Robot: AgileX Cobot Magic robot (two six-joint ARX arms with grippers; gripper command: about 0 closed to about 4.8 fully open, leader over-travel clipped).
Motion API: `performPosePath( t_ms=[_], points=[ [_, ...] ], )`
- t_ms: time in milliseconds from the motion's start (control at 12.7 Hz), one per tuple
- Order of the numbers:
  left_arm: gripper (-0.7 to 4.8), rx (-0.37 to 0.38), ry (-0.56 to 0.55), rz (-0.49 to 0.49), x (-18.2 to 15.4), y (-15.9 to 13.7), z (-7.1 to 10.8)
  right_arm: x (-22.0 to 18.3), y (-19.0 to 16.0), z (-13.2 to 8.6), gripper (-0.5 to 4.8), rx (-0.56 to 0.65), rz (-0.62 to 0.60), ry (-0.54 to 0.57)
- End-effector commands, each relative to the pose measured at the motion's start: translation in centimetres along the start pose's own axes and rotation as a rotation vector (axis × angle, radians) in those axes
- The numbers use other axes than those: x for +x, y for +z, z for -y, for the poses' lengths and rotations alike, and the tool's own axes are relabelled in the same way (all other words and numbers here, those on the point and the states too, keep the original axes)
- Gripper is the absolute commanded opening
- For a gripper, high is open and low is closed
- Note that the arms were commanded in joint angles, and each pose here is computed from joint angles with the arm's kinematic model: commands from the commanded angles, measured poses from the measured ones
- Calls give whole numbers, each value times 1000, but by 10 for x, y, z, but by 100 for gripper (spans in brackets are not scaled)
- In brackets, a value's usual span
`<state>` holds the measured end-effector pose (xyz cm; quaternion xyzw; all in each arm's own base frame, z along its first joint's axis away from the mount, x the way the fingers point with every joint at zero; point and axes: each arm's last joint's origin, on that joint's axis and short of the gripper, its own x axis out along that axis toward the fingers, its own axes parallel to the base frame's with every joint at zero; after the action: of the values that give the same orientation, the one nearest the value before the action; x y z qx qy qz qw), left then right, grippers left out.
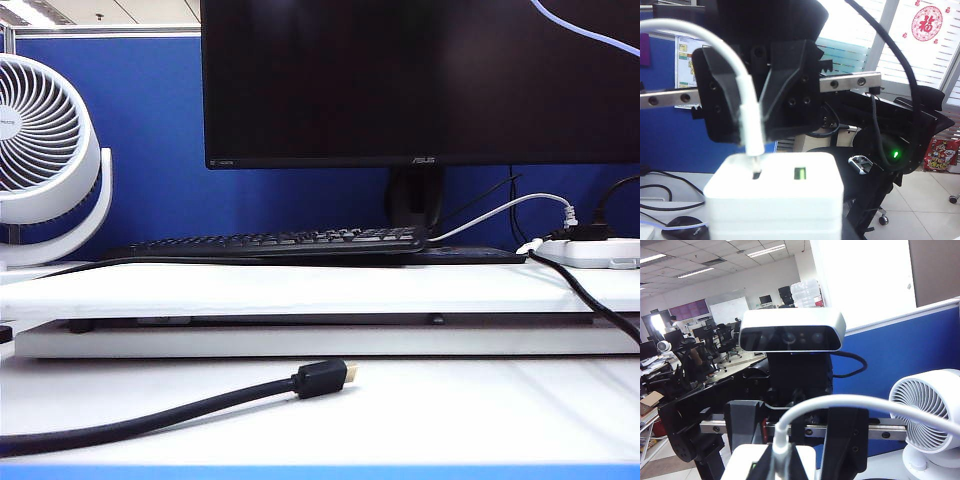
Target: Pick up the Type-C charging cable and the charging base, insert one end of the Type-C charger into the corresponding slot on the base, and finally place the plugged-in charger back on the table.
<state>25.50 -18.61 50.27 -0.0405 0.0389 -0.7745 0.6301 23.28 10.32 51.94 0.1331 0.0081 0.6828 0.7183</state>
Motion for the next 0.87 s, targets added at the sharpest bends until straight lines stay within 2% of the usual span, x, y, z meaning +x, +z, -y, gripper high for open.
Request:
performPosePath(
  t_ms=[79, 394, 552, 709, 867],
  points=[
    [-6, 33, -13, 8, -1, 5, 5, 0, 2, -2, -2, -16, 6, 1],
    [-6, 47, -1, 10, -1, 5, 5, 0, 2, -2, -2, -16, 9, -3],
    [-6, 12, 39, 17, -1, 5, 3, 0, 2, -2, -2, -19, 7, -1],
    [-6, 41, -5, 10, 2, 5, 6, 0, 2, -2, -2, -18, 8, -2],
    [-6, 47, -4, 11, 3, 5, 6, 0, 2, -2, -2, -18, 7, -2]
  ],
)
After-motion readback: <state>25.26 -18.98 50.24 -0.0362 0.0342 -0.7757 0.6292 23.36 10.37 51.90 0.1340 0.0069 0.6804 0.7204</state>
